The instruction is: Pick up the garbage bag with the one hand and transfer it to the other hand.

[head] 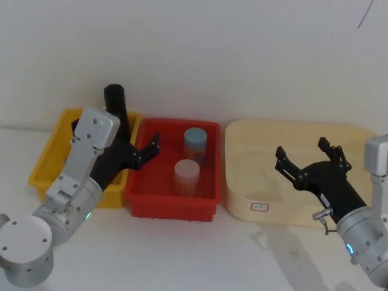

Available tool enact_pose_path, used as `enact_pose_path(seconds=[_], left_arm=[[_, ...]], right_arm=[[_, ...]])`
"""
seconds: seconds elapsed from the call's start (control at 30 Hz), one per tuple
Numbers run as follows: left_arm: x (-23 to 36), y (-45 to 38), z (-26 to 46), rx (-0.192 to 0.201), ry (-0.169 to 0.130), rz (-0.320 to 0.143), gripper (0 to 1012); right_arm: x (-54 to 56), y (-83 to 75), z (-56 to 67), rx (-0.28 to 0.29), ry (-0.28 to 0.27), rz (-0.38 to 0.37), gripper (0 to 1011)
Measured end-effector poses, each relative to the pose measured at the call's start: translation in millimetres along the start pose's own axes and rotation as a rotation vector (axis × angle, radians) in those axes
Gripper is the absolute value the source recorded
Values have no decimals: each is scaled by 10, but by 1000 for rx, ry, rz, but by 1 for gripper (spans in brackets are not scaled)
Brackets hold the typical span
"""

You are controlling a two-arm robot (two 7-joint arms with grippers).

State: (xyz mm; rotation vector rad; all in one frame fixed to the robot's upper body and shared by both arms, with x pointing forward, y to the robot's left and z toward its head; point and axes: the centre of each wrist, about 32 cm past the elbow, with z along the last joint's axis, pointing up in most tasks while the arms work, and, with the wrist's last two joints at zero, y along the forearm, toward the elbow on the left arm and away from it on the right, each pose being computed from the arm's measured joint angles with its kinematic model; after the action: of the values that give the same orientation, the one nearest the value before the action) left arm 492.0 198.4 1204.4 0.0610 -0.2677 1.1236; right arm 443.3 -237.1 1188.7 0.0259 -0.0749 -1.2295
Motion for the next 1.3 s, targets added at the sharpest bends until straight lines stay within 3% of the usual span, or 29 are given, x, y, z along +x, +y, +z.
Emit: enact_pose_path(seconds=[1.3], left_arm=[[0,0,0,0,0,0,1001]], right_arm=[[0,0,0,0,0,0,1001]])
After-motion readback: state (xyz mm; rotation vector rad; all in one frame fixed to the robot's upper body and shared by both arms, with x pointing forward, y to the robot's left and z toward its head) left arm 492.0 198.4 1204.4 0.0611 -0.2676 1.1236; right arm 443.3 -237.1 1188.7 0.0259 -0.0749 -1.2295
